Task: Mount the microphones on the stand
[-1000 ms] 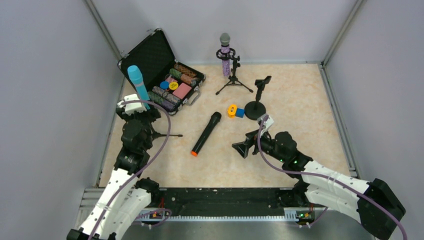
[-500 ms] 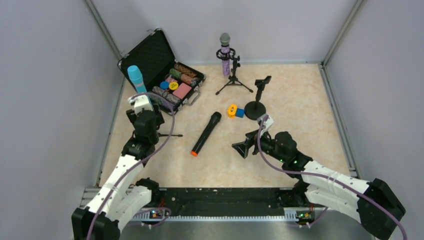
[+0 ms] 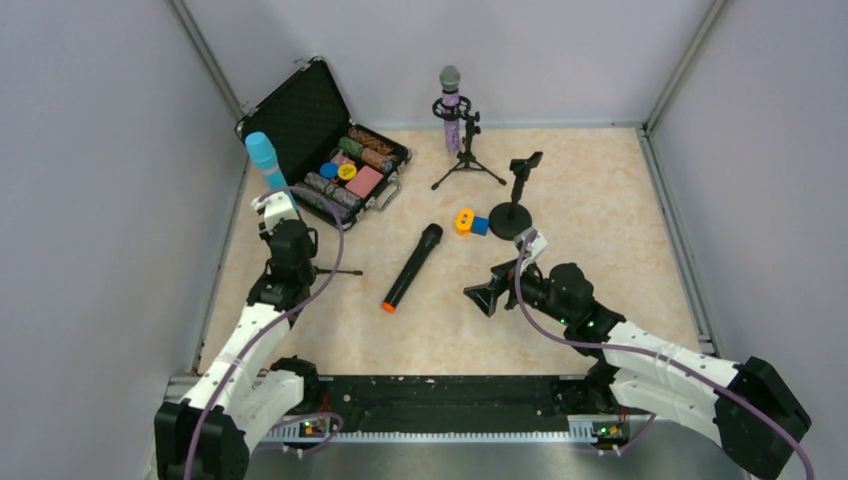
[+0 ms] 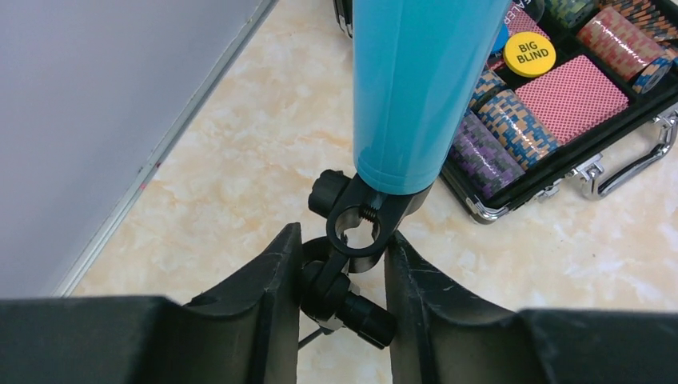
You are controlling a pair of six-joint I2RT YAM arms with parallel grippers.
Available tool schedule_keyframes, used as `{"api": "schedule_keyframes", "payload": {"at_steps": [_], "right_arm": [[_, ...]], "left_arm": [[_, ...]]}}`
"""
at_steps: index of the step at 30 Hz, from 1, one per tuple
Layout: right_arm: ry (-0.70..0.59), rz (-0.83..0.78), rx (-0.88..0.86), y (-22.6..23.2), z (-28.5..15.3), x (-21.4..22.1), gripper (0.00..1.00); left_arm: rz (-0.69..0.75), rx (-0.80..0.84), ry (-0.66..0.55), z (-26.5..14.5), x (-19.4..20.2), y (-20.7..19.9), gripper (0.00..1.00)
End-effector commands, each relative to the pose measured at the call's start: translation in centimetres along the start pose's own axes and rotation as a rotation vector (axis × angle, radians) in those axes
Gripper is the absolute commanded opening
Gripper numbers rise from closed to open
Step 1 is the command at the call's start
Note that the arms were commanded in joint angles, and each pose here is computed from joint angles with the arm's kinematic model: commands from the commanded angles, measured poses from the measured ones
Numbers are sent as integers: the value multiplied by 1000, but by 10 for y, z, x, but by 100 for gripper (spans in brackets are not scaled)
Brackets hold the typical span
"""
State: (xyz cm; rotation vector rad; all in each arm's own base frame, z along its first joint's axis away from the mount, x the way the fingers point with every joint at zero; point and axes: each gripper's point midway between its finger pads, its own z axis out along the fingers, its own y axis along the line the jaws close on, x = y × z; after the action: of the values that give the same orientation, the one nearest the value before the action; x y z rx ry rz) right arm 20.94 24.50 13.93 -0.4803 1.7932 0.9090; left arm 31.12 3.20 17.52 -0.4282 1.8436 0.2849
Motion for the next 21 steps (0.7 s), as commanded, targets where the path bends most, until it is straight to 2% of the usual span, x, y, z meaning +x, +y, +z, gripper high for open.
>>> {"api": "schedule_keyframes", "payload": {"at_steps": [1,4,7,12,21], "right_arm": [[-36,-8,-18,5,1,-12,99],[-44,-14,-23,7,3,-17,99],[-49,-28,-36,9,6,-22,99],[-37,-51,-80,17,20,-29,99],[-68,-71,-170,37,54,-53,98]], "left_arm": [[-44,2,-52,2,-10,0,22],[-38,42,-66,-1,-15,-4,15],[-29,130,-84,-10,-26,-17,0],[28,268,-108,-26,-53,-36,0],[31,356,-167,-54,-109,-46,0]]}}
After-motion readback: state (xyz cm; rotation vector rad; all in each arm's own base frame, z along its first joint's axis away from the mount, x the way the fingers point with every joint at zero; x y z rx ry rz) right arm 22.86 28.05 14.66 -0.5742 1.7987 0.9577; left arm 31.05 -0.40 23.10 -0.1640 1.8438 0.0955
